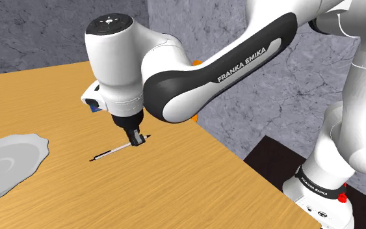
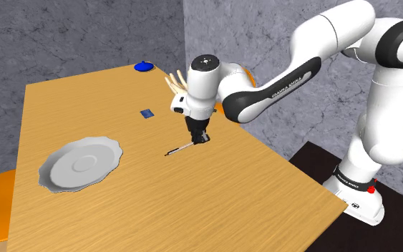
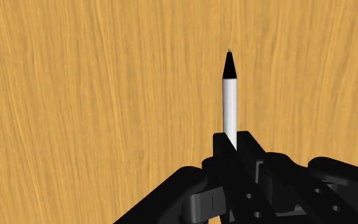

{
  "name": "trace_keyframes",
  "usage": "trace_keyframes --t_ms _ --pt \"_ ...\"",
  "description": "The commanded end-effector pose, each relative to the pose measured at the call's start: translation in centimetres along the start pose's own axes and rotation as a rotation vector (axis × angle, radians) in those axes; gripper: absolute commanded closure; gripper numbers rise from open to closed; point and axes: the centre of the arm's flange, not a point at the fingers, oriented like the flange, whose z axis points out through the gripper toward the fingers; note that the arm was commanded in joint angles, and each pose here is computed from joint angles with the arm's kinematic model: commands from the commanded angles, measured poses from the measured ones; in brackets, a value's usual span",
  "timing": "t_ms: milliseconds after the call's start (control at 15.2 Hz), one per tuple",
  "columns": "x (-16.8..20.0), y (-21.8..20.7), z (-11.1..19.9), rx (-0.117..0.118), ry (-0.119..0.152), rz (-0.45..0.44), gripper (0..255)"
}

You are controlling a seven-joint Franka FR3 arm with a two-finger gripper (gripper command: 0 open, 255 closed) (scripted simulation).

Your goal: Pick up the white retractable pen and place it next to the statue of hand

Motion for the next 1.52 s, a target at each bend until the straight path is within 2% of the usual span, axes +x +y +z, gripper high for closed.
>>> trace_keyframes --t_ms 0,1452 --pt "0.0 0.2 -0.9 0.0 0.0 0.0 255" --pt "-0.7 3.4 -12.1 0.0 0.0 0.0 255"
